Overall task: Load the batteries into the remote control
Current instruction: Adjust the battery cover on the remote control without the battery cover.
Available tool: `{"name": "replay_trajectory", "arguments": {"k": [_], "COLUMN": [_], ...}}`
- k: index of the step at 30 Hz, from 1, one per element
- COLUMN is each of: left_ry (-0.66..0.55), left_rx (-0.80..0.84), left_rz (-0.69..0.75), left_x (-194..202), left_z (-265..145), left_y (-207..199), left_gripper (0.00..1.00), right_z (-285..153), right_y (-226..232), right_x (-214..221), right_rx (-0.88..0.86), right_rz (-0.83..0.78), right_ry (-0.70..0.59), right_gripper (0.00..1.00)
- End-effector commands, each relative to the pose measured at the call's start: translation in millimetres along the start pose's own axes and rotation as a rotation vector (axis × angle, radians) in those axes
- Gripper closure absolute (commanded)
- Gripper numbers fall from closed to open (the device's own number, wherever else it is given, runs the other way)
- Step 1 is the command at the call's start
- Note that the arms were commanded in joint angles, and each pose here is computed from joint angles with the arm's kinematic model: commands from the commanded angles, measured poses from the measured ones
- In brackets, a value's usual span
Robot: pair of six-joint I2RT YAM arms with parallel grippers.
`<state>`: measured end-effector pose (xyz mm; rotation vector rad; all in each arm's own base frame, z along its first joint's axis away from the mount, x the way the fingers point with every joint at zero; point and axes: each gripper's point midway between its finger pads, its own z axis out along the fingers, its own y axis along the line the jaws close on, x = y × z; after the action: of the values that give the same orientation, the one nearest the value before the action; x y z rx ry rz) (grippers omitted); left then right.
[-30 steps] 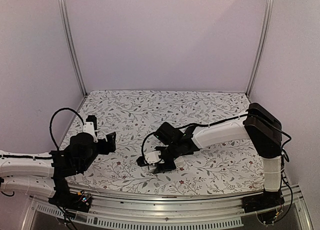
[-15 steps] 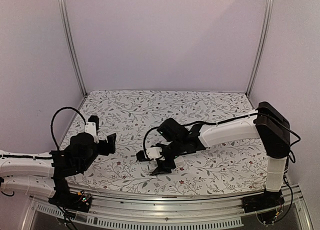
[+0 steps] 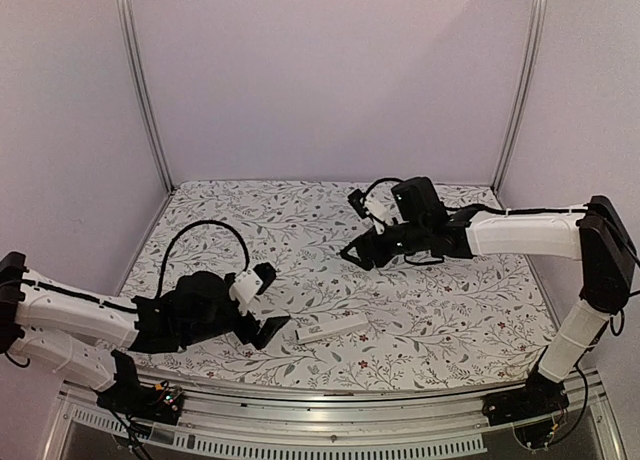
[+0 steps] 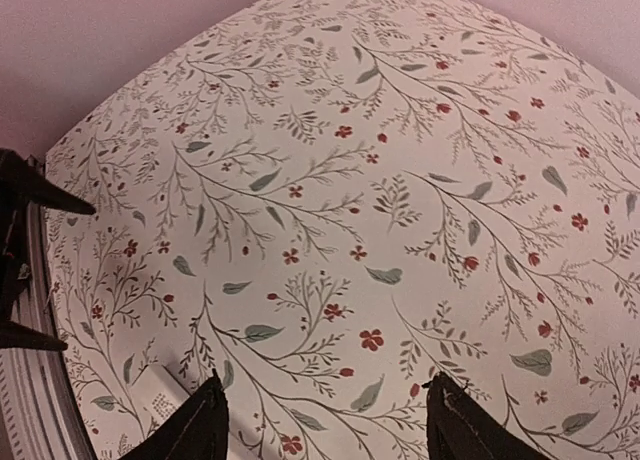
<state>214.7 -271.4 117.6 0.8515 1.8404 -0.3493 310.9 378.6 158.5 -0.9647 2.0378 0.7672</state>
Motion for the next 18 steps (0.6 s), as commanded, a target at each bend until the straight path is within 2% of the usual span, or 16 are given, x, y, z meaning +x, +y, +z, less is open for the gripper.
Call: {"name": "replay_trajectory", "arguments": {"k": [1,7,11,18], "left_ry": [0.127,0.288,0.305,0.3], "left_rx": [0.293,0.332,0.379,0.394], "left_rz": [0.17,0.288,0.321,0.314], "left_x": [20,49,55,55], "left_z": [18,48,53,66], "left_y": [-66,-81,-90,-91], "left_gripper": [0.0,0.0,0.0,0.03], "right_z": [-13,-21,-21,-11], "right_y": [-31,-27,-17,-2], "right_x": [34,89,113,130], "right_rx": [0.186,0.214,0.179,0.13], "right_rz": [0.287,0.46,0.529,0.532], "right_ry": [0.116,0.282,0.316,0.356], "right_gripper": [0.35,0.36,0.41,0.46]}}
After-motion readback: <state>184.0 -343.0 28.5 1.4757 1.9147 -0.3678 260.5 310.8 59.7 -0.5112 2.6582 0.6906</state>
